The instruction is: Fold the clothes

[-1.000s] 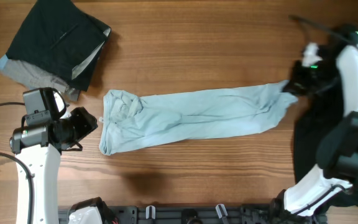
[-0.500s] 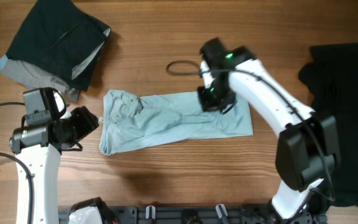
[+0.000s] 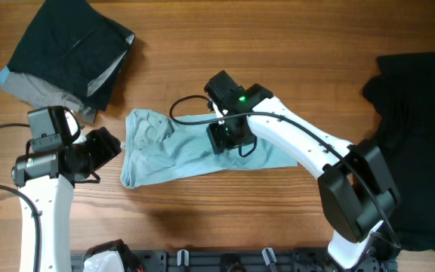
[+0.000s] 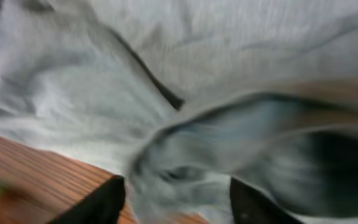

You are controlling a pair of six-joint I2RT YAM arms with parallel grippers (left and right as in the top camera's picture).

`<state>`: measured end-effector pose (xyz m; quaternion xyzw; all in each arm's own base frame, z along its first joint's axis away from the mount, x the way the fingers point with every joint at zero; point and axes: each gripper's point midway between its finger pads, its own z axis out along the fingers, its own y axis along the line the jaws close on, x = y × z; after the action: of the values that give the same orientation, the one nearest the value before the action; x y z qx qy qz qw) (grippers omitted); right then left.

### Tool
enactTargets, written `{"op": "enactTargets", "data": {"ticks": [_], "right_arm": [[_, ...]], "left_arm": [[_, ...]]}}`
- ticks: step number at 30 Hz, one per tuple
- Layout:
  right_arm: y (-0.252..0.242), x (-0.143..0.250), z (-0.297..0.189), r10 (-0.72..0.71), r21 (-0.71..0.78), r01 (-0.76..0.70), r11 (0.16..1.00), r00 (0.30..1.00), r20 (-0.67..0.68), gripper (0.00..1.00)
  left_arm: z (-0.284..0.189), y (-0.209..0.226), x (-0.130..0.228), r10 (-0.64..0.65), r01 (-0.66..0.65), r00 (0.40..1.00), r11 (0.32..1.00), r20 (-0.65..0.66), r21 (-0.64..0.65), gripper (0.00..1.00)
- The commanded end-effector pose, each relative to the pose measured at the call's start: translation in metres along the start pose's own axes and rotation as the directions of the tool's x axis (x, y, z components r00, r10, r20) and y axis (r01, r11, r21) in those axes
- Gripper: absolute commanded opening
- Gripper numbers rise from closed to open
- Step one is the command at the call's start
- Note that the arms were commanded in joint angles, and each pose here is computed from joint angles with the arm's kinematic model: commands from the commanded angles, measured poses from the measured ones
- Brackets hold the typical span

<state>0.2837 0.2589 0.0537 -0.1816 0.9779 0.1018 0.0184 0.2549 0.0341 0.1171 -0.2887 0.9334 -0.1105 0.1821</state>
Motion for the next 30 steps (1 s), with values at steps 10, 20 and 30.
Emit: {"op": "enactTargets", "data": {"ticks": [10,20,30], "right_arm": [[-0.051,-0.023,-0.063,0.104,-0.045,-0.098,0.994,0.983,0.152,0.55],[-0.084,-0.002,-0.04,0.328,0.031,-0.329,0.944,0.944,0.027,0.04],[0.053,-0.047,-0.006,-0.066,-0.564,0.123,0.817,0.99,0.121,0.04]], "left_arm": [[0.036,0.003,0.008,-0.016,0.016,0.99,1.0,-0.14,0.0,0.95],[0.083,0.006,0.027,0.0,0.012,0.947,0.999,-0.322,0.034,0.71],[0.084,0.006,0.027,0.002,0.009,0.947,0.999,-0.322,0.034,0.77]]}}
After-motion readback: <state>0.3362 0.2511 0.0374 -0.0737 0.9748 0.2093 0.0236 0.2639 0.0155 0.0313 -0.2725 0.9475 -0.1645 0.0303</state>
